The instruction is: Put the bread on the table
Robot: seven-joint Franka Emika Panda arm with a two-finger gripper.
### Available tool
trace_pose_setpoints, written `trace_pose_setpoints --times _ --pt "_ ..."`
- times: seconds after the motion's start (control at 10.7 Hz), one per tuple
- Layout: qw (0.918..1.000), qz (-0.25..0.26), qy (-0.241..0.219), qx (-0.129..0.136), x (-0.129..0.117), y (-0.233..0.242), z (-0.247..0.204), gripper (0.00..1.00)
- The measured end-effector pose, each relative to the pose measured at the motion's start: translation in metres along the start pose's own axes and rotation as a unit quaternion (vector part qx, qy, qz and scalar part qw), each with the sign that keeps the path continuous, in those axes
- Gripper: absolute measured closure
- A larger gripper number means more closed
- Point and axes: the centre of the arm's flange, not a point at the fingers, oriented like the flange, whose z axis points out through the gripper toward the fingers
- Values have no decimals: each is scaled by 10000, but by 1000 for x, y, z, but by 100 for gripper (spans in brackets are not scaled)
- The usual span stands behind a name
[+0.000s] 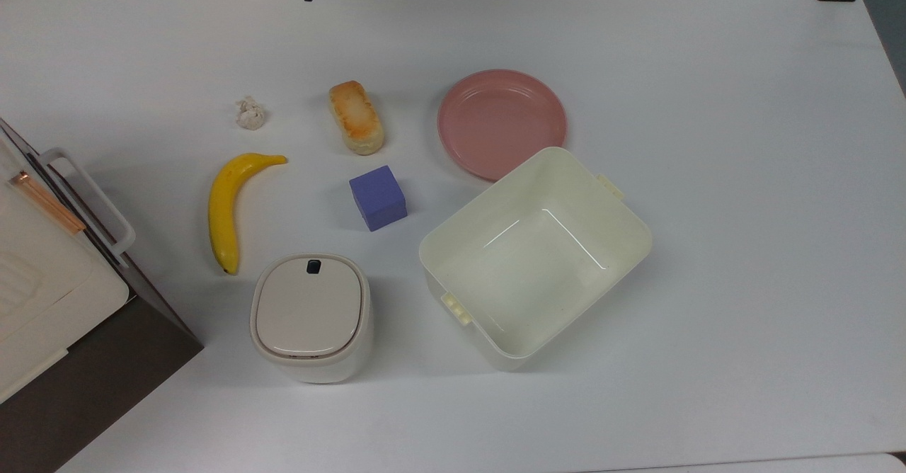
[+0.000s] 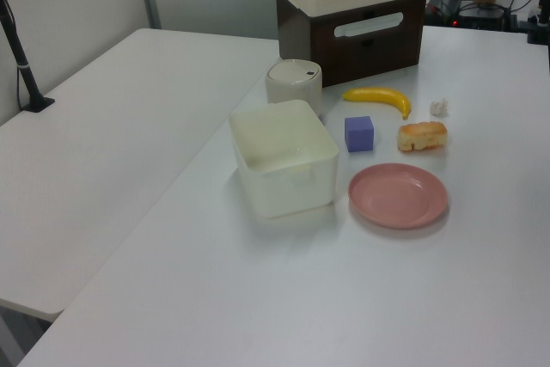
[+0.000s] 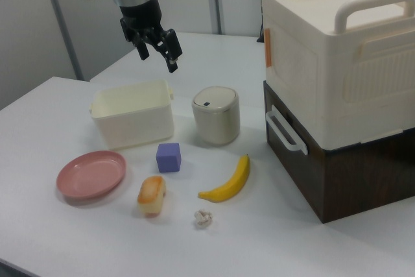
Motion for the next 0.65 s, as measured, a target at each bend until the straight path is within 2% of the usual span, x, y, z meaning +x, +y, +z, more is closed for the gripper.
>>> trace_pose_setpoints --times 0.65 --pt "9995 80 -311 -13 -1 2 21 0"
